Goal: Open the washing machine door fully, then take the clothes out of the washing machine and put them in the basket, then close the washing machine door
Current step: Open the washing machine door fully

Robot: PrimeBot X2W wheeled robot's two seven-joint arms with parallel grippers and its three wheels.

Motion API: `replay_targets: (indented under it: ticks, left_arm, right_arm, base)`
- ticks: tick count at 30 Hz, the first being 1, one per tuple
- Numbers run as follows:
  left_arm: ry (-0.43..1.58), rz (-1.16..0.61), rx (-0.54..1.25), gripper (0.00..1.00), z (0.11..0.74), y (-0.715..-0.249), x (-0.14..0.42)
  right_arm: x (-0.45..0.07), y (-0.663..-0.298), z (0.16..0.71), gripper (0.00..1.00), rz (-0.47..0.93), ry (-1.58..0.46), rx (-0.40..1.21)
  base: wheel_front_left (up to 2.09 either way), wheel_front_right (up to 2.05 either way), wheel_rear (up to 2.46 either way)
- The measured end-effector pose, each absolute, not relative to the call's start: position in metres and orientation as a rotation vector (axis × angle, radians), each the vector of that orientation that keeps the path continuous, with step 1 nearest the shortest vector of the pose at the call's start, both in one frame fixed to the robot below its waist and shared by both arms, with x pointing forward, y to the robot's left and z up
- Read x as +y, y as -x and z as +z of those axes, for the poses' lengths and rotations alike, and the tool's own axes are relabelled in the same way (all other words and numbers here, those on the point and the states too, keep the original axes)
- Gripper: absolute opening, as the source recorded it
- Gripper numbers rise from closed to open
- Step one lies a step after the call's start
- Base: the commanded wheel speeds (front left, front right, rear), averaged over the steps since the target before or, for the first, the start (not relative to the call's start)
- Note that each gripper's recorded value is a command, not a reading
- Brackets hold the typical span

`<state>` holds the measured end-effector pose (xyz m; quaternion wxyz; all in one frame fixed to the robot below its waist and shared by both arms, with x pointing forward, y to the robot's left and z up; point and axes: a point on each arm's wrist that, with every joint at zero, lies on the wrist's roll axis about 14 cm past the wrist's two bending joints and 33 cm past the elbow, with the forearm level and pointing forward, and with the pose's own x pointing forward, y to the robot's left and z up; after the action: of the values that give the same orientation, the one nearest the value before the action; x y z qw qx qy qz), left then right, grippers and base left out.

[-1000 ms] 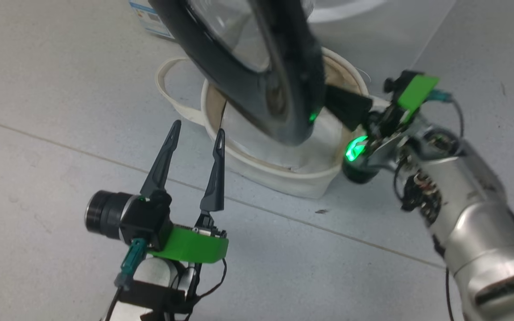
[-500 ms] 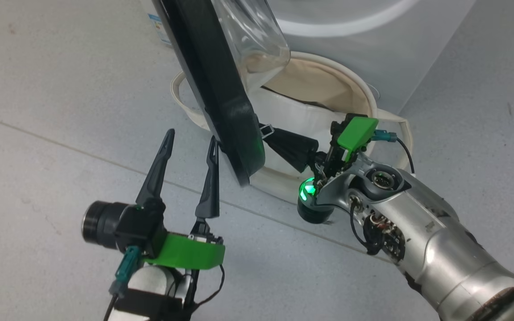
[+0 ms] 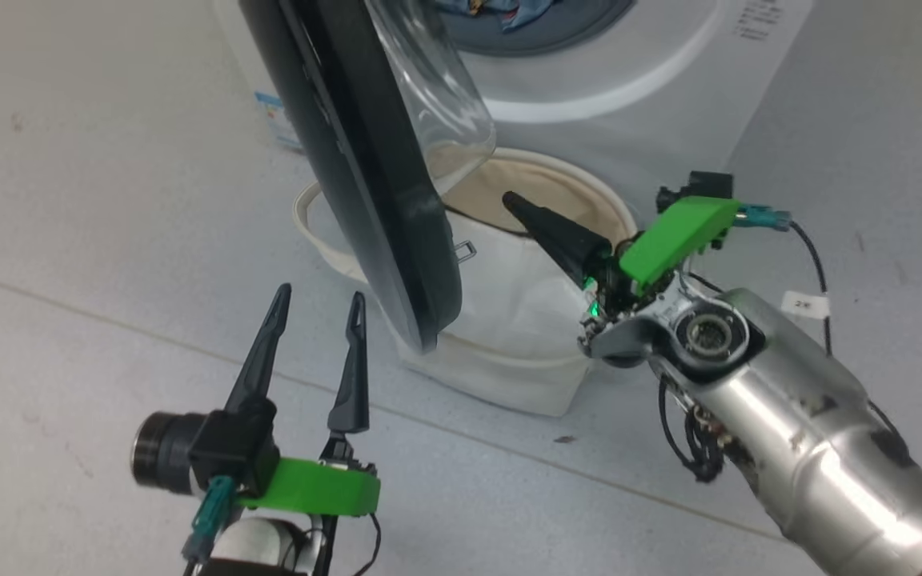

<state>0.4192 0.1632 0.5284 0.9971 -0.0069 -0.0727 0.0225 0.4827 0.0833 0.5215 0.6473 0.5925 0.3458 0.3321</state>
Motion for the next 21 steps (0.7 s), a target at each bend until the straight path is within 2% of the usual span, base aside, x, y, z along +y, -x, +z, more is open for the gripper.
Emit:
replay_targets:
  ticks: [8,10,13,17,18,19,21]
  left_arm:
    - [0.021,0.031,-0.148,1.00,0.530,-0.403,0.160]
    - [0.019,0.026,-0.146,1.00,0.529,-0.402,0.159]
    - [0.021,0.007,-0.157,1.00,0.533,-0.401,0.154]
    - [0.019,-0.010,-0.164,1.00,0.535,-0.400,0.149]
    - [0.019,-0.013,-0.164,1.00,0.535,-0.401,0.148]
    - [0.020,-0.016,-0.164,1.00,0.534,-0.401,0.147]
    - [0.023,-0.024,-0.165,1.00,0.534,-0.402,0.145]
  right_arm:
    - [0.032,-0.458,0.562,0.00,0.781,-0.867,0.271]
    - [0.011,-0.459,0.570,0.00,0.751,-0.761,0.148]
    - [-0.017,-0.459,0.574,0.00,0.701,-0.617,0.048]
    - [-0.073,-0.468,0.573,0.00,0.520,-0.533,-0.063]
    - [-0.086,-0.469,0.571,0.15,0.471,-0.511,-0.087]
    - [-0.096,-0.467,0.567,0.96,0.432,-0.484,-0.099]
    - [-0.106,-0.460,0.552,1.00,0.374,-0.433,-0.100]
  base:
    - [0.00,0.00,0.00]
    - [0.00,0.00,0.00]
    - [0.00,0.00,0.00]
    - [0.00,0.00,0.00]
    - [0.00,0.00,0.00]
    - [0.00,0.00,0.00]
    - [0.00,0.00,0.00]
